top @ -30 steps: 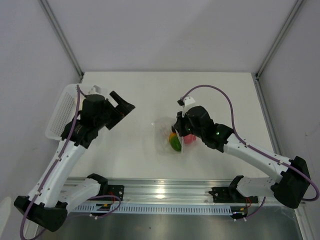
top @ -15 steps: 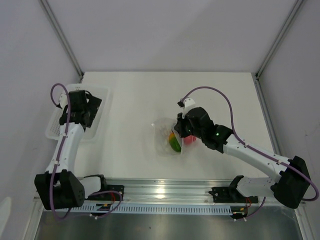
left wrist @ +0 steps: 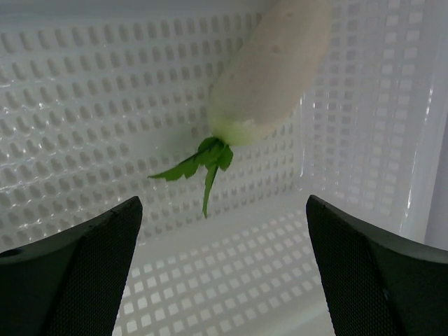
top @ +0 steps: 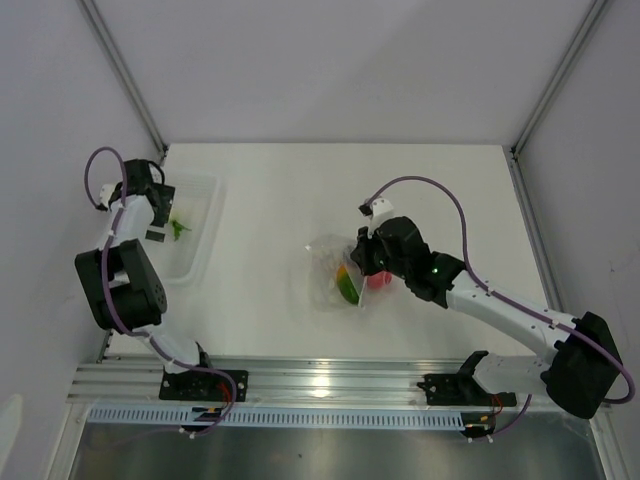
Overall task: Place the food in the zip-top bag and seal the zipper
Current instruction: Pick up the fake vegetable from the bin.
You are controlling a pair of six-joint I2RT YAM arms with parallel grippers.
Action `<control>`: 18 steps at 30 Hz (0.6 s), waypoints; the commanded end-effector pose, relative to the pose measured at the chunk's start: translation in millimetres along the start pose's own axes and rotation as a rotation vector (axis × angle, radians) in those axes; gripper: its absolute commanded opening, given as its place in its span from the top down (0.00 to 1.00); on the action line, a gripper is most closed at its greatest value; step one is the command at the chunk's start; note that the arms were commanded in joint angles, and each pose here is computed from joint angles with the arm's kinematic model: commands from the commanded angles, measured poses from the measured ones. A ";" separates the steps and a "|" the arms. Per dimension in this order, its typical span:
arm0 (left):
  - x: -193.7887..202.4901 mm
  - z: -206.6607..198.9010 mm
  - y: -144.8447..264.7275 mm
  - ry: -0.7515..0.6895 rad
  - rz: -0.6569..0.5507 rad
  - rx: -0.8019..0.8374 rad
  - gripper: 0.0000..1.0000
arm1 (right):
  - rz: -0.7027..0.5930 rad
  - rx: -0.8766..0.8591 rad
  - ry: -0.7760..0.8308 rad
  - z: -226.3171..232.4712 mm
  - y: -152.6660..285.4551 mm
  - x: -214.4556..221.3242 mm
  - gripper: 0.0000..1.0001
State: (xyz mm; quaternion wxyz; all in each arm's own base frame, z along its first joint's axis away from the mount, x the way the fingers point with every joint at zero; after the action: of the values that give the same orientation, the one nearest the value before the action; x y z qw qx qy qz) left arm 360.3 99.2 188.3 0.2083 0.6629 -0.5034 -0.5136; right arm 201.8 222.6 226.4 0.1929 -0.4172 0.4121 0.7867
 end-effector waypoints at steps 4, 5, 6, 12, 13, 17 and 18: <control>-36.7 -27.0 -24.4 0.015 -0.069 0.011 0.00 | -0.084 -0.044 -0.005 -1.0 2.0 -10.7 1.00; -39.1 -30.7 -32.8 0.009 -0.064 0.004 0.01 | -0.083 -0.045 -0.006 -1.5 1.3 -10.1 1.00; -45.6 -35.6 -33.9 -0.008 -0.075 0.019 0.01 | -0.080 -0.052 -0.005 -1.1 1.1 -9.2 1.00; -50.9 -51.8 -58.6 -0.118 -0.076 0.070 0.01 | -0.085 -0.052 -0.024 -5.4 -5.1 -6.9 1.00; -48.6 -50.1 -62.7 -0.125 -0.066 0.060 0.01 | -0.072 -0.075 -0.026 -4.1 -5.4 -4.7 1.00; -45.2 -49.1 -74.7 -0.141 -0.043 0.051 0.01 | -0.071 -0.070 -0.033 -7.0 -6.8 -2.6 1.00; -41.8 -48.2 -80.5 -0.144 -0.019 0.051 0.01 | -0.073 -0.071 -0.034 -7.0 -6.7 -2.4 1.00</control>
State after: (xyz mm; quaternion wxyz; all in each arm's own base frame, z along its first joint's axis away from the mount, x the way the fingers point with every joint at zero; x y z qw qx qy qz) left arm 432.5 149.6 160.7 0.1665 0.6402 -0.5118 -0.5481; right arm 208.2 219.2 216.1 0.1980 -0.4158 0.3876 0.7985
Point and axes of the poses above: each gripper's point midway between its finger pads, its own y axis back along the fingers, its own z axis along the line the jaws close on, x = y × z, the point moved 9 cm from there along y, back along the fingers, and after that the axes turned 4 degrees about -y, right-handed, at the moved point
